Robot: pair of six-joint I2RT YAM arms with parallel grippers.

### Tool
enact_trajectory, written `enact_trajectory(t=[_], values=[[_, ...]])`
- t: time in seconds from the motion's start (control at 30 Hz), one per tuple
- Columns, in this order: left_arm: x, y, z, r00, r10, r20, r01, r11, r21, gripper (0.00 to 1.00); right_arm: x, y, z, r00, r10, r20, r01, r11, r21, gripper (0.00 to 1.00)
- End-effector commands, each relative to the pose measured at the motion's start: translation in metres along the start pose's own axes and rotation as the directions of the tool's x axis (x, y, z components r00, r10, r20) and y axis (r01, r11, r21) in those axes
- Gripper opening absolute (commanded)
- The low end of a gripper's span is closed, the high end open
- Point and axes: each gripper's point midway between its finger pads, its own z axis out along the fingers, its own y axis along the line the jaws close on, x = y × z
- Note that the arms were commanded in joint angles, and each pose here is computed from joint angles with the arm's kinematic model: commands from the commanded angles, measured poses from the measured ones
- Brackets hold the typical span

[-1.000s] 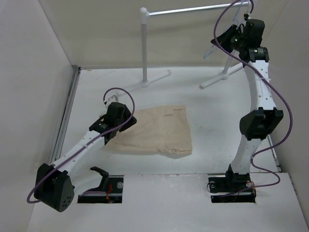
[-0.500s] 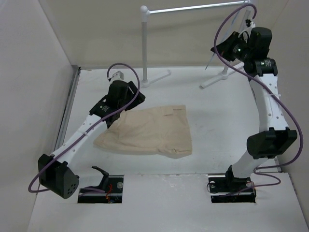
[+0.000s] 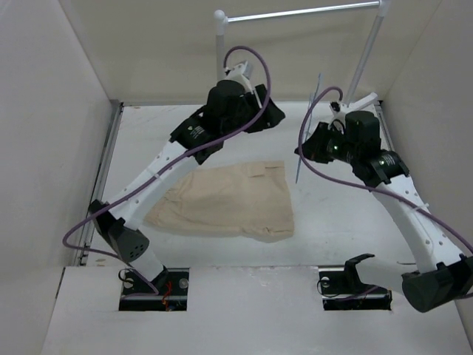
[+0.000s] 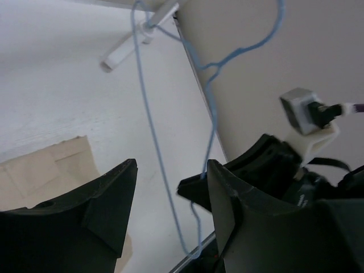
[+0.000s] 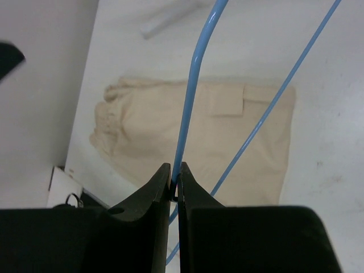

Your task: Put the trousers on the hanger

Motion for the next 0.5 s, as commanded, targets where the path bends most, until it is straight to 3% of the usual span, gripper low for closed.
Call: enact_trajectory(t=[0.0, 0.17, 0.47], values=[[0.024, -0.032, 0.014, 0.994, 0.072, -0.077, -0.067, 0.996, 0.063, 0.49, 0.025, -0.008, -0.006, 0.999, -0.031, -0.012, 0.031, 0.999, 0.041, 0.04], [0.057, -0.057, 0.035, 0.984, 0.11, -0.141, -0.097, 0.99, 0.1, 0.48, 0.056, -0.01, -0.02, 0.998, -0.033, -0.052, 0.036, 0.997, 0.067, 0.04], [0.114, -0.054, 0.063, 0.955, 0.142, -0.26, -0.128, 0.989, 0.072, 0.43, 0.076, -0.009, -0.04, 0.999, -0.003, -0.053, 0.006, 0.998, 0.066, 0.04]])
